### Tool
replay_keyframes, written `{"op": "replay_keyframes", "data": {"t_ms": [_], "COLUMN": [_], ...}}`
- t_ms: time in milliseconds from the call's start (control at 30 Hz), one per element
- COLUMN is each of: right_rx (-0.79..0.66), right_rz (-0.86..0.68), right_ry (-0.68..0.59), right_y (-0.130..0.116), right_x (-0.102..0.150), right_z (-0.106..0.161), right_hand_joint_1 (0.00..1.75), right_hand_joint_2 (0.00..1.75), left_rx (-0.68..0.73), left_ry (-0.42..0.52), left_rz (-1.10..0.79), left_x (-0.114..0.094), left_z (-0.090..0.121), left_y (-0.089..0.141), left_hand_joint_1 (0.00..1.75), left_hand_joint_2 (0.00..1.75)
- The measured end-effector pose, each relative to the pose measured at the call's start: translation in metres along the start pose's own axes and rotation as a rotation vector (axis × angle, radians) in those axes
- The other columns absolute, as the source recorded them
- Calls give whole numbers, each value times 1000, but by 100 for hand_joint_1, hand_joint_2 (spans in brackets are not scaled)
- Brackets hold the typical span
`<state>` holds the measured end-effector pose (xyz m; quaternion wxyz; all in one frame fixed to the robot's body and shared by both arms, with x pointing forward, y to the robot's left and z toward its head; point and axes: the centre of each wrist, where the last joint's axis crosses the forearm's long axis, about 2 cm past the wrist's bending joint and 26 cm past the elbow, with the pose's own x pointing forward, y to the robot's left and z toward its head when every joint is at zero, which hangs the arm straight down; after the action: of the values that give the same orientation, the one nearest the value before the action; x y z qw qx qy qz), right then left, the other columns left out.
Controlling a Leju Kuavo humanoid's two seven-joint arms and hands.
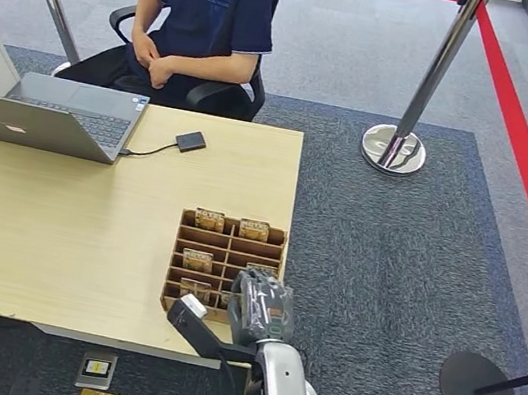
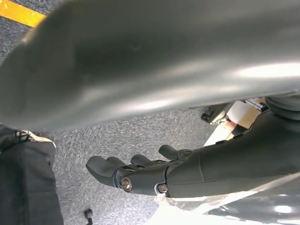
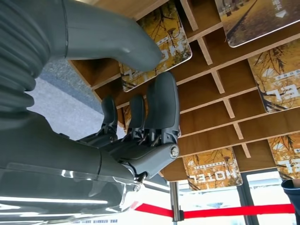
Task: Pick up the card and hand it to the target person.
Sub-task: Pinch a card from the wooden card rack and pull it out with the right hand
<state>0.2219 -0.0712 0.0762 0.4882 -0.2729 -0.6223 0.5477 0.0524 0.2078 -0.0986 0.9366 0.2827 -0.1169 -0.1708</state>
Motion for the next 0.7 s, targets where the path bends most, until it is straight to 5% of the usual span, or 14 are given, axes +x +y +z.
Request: {"op": "replay_keyframes", "data": {"t_ms": [300, 533, 700], "right_rx": [3, 3, 1], "right_rz": [4, 5, 13], "right_ry": [-3, -3, -3], "right_y": [1, 1, 1], "right_x": [0, 0, 0], "right_z": [0, 0, 0], "right_hand_joint_1": [103, 54, 55], "right_hand_joint_2": [175, 175, 175], "left_rx": [1, 1, 1], "left_ry": [-10, -15, -9], "left_rz": [2, 2, 2], "left_x": [0, 0, 0], "left_z": [0, 0, 0], "left_y": [0, 0, 0], "left_hand_joint_1": [0, 0, 0], "left_hand_joint_2": [0, 0, 0]}}
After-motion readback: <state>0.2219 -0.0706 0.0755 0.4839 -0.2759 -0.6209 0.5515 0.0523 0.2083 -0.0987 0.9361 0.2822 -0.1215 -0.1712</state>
